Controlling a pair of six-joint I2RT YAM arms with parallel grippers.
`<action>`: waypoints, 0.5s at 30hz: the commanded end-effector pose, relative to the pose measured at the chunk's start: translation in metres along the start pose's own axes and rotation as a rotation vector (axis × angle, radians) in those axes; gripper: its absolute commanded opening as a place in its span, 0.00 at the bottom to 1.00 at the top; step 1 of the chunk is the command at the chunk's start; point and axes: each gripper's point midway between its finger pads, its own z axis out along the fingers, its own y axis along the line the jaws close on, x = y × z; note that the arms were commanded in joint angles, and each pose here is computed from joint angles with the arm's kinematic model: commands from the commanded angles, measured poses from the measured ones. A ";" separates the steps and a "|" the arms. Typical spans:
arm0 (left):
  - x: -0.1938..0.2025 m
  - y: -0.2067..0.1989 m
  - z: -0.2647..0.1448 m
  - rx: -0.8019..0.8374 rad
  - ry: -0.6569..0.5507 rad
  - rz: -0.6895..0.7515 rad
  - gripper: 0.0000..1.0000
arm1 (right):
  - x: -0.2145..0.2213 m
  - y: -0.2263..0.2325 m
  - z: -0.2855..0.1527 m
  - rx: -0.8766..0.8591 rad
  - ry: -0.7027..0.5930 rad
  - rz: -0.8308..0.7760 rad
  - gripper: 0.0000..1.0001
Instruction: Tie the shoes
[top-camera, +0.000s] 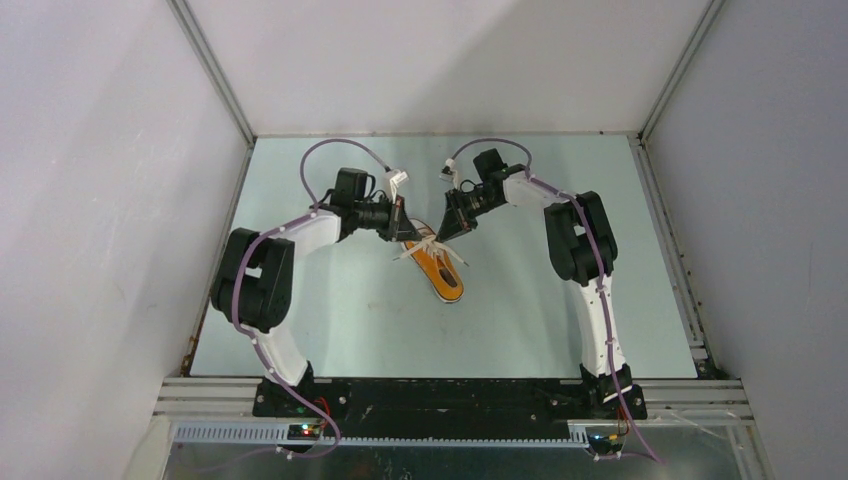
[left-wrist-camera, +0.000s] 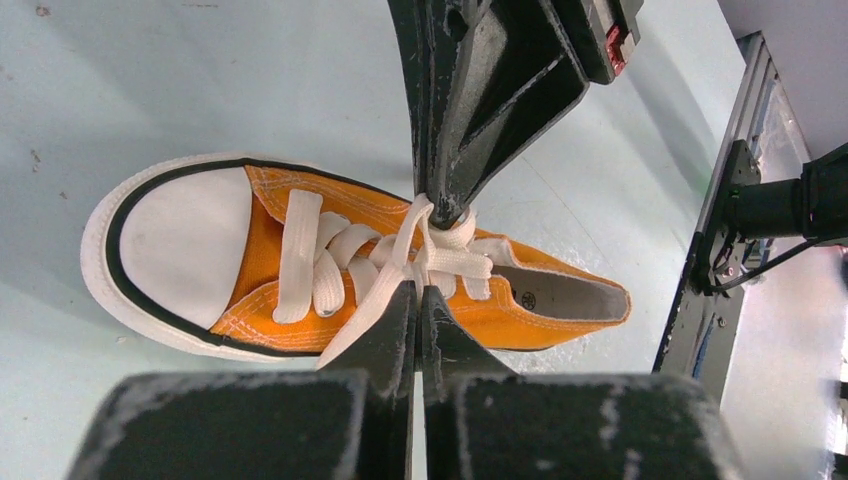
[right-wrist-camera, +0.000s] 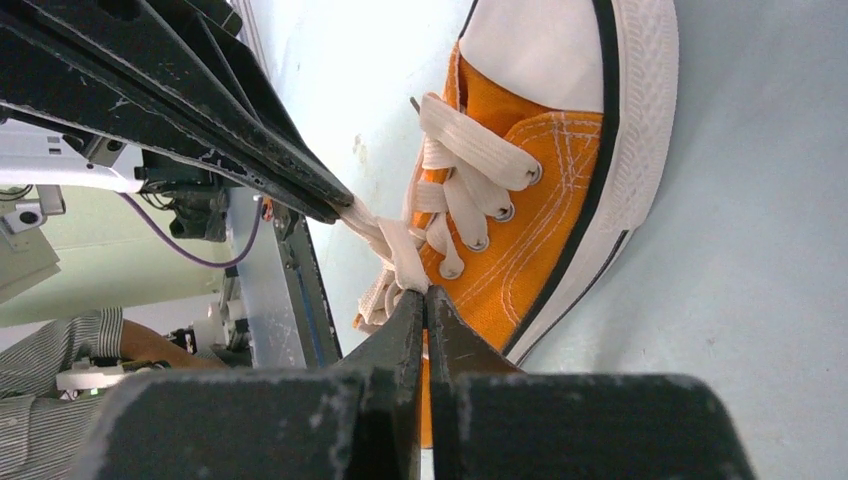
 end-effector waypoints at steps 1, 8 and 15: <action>-0.006 -0.010 0.008 0.031 -0.026 -0.008 0.00 | -0.006 0.001 -0.007 0.041 -0.028 -0.008 0.00; 0.000 -0.011 0.030 0.062 -0.035 -0.042 0.00 | 0.011 0.011 -0.017 0.012 -0.038 0.046 0.12; 0.006 -0.010 0.030 0.059 -0.023 -0.045 0.00 | 0.011 0.007 -0.039 0.036 -0.079 0.054 0.31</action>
